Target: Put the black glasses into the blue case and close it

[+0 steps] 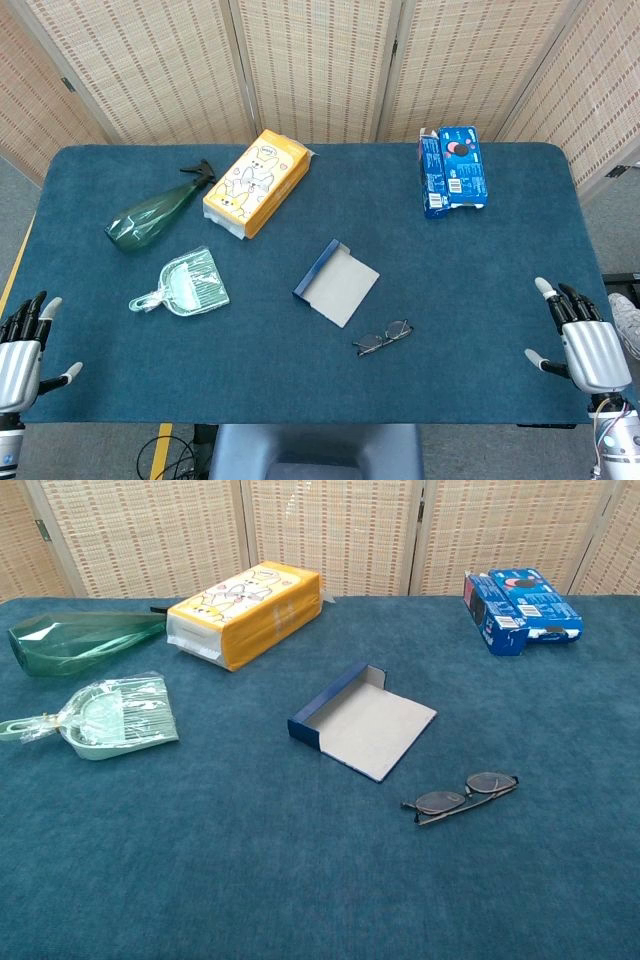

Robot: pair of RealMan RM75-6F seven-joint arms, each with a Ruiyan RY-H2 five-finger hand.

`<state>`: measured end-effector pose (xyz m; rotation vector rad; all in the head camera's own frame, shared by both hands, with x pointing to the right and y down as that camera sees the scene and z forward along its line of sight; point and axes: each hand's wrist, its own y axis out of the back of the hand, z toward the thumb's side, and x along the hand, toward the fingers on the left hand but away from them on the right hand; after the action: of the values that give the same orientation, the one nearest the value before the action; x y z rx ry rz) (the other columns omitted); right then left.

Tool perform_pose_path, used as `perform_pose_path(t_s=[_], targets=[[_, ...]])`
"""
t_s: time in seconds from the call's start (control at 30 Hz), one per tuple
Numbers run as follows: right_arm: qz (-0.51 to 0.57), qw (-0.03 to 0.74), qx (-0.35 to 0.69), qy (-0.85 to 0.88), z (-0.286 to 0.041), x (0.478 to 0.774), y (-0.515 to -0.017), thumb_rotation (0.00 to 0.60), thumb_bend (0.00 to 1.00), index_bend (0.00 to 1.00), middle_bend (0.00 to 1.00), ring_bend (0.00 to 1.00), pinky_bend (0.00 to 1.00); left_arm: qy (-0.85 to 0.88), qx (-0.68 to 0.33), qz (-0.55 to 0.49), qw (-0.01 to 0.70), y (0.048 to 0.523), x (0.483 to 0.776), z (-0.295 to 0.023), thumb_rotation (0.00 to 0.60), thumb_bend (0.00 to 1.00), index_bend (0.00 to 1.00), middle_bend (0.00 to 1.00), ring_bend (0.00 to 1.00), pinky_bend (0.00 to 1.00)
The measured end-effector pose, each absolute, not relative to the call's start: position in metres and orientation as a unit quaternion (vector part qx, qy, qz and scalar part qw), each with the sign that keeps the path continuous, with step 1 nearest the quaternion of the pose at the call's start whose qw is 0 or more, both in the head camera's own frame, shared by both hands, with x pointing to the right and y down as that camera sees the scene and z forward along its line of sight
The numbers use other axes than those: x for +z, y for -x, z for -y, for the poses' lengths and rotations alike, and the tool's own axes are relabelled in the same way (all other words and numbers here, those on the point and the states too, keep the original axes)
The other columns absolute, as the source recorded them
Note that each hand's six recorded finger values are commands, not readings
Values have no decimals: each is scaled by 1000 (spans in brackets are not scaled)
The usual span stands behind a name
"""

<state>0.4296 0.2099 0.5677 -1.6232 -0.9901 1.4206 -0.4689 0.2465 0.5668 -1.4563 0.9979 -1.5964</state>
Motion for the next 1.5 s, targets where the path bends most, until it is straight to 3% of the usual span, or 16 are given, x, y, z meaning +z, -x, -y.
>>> perform_pose_path(t_s=[0.4,0.57,0.67,0.83,1.03,1.2,1.5], targets=[[381,379,547,641,-207,568,-426,600,118,0,199,144,176,567,-625,-388,369,469,566,-250,600,174,0,0,0,174],[369,386,535,655,-203,571,-415,600,118,7,254,216,221,567,-625,-389,370,468,564,-250,600,174,0,0,0,174],[354,394,521,669,-198,574,-402,600,118,36,329,328,324,567,-623,-390,371,468,563,-250,600,174,0,0,0,174],[315,402,499,700,-190,585,-375,600,164,94,634,693,564,569,-623,-389,371,467,563,-250,600,174,0,0,0,174],[237,399,484,742,-182,611,-334,600,167,206,893,949,833,562,-622,-396,375,472,558,-250,600,174,0,0,0,174],[171,394,465,774,-178,638,-292,600,167,280,993,1000,971,561,-627,-396,368,476,559,-254,600,174,0,0,0,174],[108,391,449,796,-169,675,-246,600,271,355,1000,1000,988,556,-634,-397,363,482,559,-260,600,174,0,0,0,174]])
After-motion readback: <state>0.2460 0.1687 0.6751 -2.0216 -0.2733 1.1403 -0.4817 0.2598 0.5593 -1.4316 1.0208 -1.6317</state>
